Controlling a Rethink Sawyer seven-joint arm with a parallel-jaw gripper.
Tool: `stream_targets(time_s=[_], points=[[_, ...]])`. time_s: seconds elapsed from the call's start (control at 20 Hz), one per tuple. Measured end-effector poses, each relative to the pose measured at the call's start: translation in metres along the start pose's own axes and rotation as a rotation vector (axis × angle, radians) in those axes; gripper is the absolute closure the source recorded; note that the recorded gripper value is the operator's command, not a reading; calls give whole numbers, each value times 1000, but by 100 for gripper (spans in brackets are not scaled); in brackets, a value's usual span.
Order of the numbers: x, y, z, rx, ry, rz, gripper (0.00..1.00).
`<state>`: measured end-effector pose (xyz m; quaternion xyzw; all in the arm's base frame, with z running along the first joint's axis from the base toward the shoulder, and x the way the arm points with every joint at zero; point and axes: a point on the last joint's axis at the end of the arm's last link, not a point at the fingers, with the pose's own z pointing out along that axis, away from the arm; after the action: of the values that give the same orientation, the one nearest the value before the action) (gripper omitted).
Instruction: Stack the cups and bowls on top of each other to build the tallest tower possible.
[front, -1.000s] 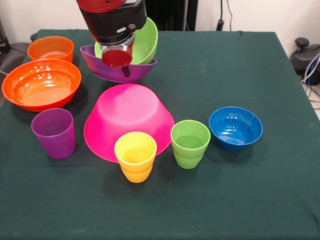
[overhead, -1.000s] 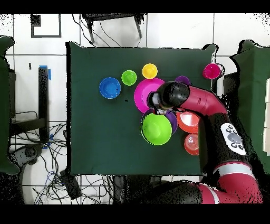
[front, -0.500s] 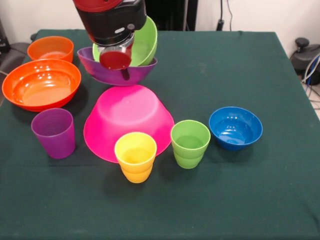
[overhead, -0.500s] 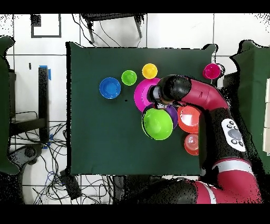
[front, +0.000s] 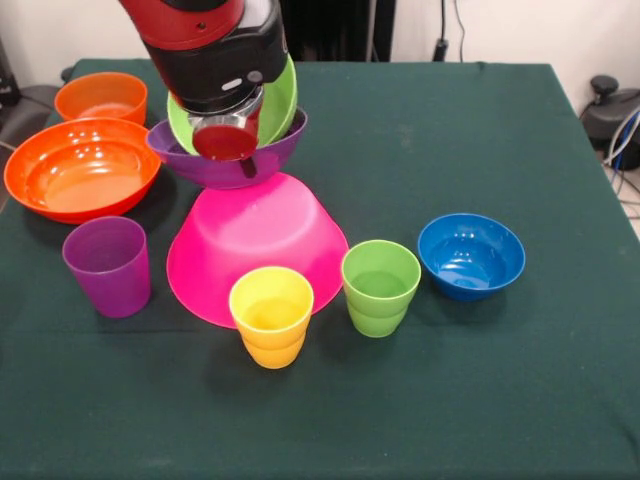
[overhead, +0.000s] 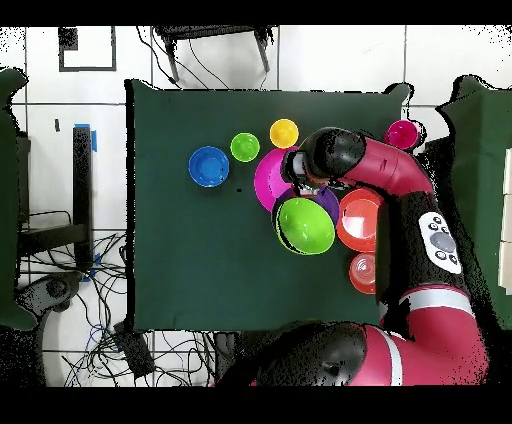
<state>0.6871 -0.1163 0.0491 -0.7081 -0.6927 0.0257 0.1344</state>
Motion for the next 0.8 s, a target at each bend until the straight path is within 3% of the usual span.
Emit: stream_targets(time_s=[0.8], points=[[7,17,-3,8,0,-11,100]])
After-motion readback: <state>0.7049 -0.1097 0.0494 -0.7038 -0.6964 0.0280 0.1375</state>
